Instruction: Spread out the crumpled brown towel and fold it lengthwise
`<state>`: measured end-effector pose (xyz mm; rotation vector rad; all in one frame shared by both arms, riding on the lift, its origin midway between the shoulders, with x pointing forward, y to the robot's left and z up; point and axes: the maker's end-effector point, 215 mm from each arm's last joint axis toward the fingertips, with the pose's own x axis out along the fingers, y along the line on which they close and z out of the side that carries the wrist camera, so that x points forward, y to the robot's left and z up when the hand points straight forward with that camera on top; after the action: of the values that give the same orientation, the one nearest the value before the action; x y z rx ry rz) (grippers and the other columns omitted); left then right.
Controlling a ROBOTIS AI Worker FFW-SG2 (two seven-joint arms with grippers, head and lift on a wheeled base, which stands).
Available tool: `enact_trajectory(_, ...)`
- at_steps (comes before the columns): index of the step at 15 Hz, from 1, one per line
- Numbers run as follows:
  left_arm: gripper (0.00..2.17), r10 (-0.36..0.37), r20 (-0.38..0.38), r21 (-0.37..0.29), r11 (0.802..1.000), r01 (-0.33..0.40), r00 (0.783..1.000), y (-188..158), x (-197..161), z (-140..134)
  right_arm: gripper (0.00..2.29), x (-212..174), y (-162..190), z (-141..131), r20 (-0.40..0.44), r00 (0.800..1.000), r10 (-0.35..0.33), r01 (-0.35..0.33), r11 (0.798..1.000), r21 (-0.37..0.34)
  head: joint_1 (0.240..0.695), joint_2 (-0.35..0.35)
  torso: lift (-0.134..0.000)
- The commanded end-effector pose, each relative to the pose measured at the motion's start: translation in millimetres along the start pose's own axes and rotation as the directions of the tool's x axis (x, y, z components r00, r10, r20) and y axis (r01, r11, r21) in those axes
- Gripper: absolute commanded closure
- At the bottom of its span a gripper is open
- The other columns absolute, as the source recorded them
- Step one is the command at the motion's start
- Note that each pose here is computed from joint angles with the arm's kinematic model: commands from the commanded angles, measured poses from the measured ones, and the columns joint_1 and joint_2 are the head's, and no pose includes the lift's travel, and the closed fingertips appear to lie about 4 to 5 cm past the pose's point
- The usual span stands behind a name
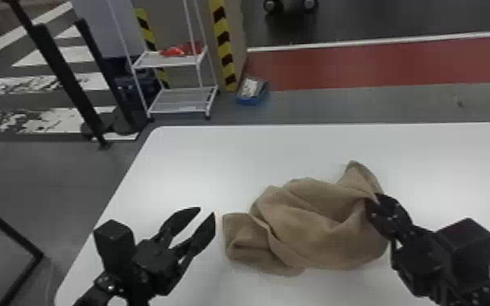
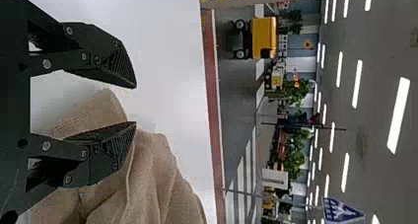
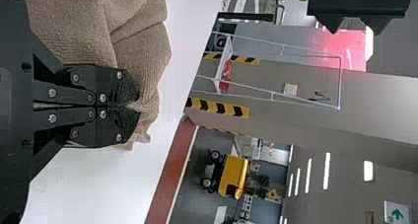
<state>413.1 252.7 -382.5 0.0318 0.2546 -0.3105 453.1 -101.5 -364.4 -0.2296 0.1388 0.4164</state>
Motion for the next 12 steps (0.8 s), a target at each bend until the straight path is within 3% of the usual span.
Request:
enact_trajectory(1, 0.72, 0.001, 0.019, 0.025, 1.000, -0.002, 1.000, 12.0, -5.5, 16.3, 1.66, -12.0, -15.1, 6.5, 0.010, 0.999, -0.034, 0.034, 0.999, -0.019, 0.695, 0.199, -0.123)
enact_trajectory(2, 0.70, -0.080, -0.063, -0.016, 0.997, 0.079, 0.995, -0.7, -9.0, -3.4, 1.66, -13.9, -17.7, 8.0, 0.016, 0.999, -0.038, 0.039, 0.999, -0.017, 0.695, 0.193, -0.123)
enact_trajectory(3, 0.52, -0.146, -0.150, -0.078, 0.988, 0.135, 0.978, -13.8, -13.4, -28.6, 1.66, -14.0, -18.1, 7.9, 0.015, 0.999, -0.040, 0.040, 0.999, -0.018, 0.695, 0.189, -0.123)
enact_trajectory(4, 0.31, -0.180, -0.172, -0.094, 0.982, 0.166, 0.969, -26.3, -12.1, -35.2, 1.66, -13.4, -15.8, 8.8, 0.017, 0.999, -0.039, 0.039, 0.999, -0.017, 0.695, 0.170, -0.123)
enact_trajectory(5, 0.28, -0.201, -0.192, -0.101, 0.978, 0.185, 0.961, -39.9, -10.2, -46.2, 1.66, -12.5, -12.2, 10.2, 0.020, 0.999, -0.036, 0.036, 0.999, -0.013, 0.695, 0.162, -0.123)
enact_trajectory(8, 0.20, -0.252, -0.214, -0.133, 0.965, 0.227, 0.944, -72.1, -3.6, -66.2, 1.66, -9.8, -5.0, 8.9, 0.017, 0.999, -0.030, 0.030, 0.999, -0.015, 0.695, 0.144, -0.123)
enact_trajectory(12, 0.20, -0.277, -0.179, -0.125, 0.958, 0.258, 0.944, -94.1, 5.8, -57.9, 1.65, -11.6, -0.3, -15.4, -0.027, 0.999, -0.040, 0.039, 0.999, -0.036, 0.695, 0.103, -0.123)
